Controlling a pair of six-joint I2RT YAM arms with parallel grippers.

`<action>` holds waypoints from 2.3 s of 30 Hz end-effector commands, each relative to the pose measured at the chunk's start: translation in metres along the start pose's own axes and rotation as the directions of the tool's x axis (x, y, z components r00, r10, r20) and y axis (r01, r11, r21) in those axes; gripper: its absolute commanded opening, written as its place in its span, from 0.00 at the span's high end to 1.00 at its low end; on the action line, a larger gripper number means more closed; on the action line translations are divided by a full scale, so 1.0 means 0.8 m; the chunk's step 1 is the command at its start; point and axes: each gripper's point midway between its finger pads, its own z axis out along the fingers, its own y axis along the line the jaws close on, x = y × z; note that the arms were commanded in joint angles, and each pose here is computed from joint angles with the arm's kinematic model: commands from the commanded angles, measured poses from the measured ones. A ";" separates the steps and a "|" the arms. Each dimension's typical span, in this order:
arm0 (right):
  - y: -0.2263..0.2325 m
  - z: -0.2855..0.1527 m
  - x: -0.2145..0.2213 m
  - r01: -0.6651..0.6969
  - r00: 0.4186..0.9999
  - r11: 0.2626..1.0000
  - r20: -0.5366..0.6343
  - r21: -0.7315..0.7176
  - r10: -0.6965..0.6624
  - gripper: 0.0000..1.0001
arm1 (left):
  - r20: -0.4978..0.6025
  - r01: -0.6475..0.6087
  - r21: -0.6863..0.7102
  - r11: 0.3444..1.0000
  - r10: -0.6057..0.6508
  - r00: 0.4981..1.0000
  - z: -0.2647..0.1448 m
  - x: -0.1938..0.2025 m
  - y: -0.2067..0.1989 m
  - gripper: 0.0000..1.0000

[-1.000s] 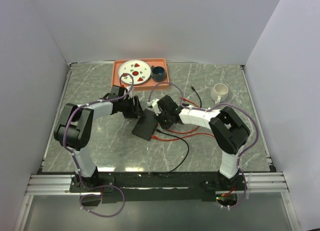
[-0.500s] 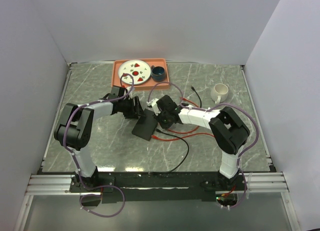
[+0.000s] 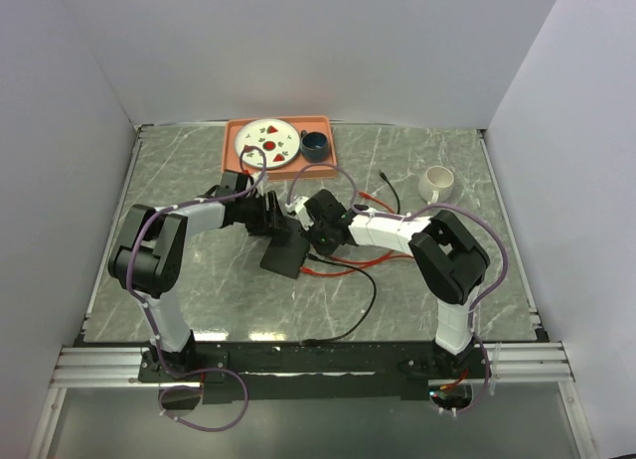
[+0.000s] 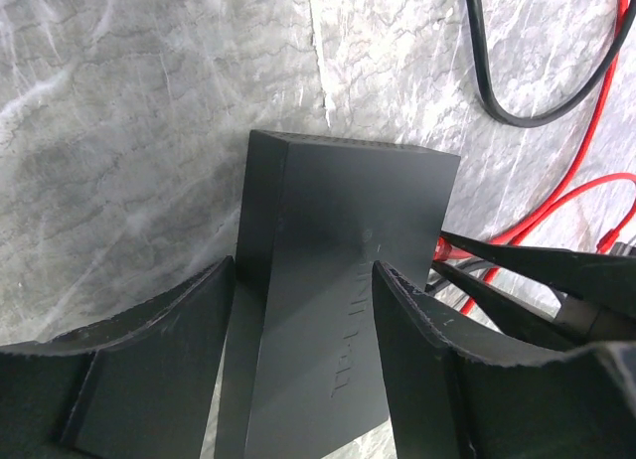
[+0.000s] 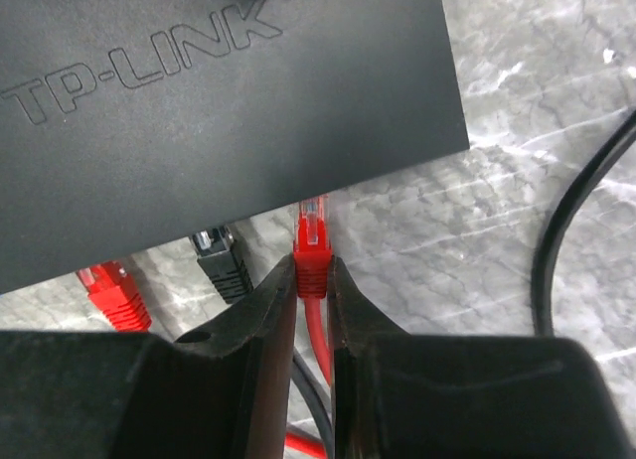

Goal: Insert the plug into the switch port

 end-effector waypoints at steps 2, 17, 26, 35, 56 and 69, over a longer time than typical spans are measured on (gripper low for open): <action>-0.002 0.001 -0.011 0.051 0.999 0.998 0.011 0.042 -0.052 1.00 | -0.037 -0.005 0.019 1.000 0.006 0.999 0.010 0.007 -0.001 0.36; 0.014 -0.022 -0.029 0.118 0.988 0.992 0.096 0.044 -0.122 1.00 | -0.051 0.005 0.028 1.000 -0.004 0.999 0.014 0.011 -0.001 0.38; 0.011 -0.015 -0.054 0.111 0.987 0.992 0.107 0.054 -0.117 1.00 | -0.071 -0.011 0.053 0.999 0.014 0.997 0.009 0.020 -0.012 0.50; 0.022 -0.014 -0.093 0.109 0.982 0.994 0.153 -0.001 -0.107 1.00 | -0.102 -0.005 0.088 0.996 0.014 0.995 0.014 0.043 -0.033 0.62; 0.002 -0.026 -0.151 0.026 0.962 0.999 0.270 0.021 -0.031 1.00 | -0.107 0.056 0.140 0.989 -0.041 0.993 0.006 0.072 -0.081 0.99; 0.002 -0.028 -0.165 -0.025 0.939 0.999 0.343 0.020 0.016 1.00 | -0.095 0.125 0.197 0.972 -0.109 0.990 0.001 0.090 -0.098 0.99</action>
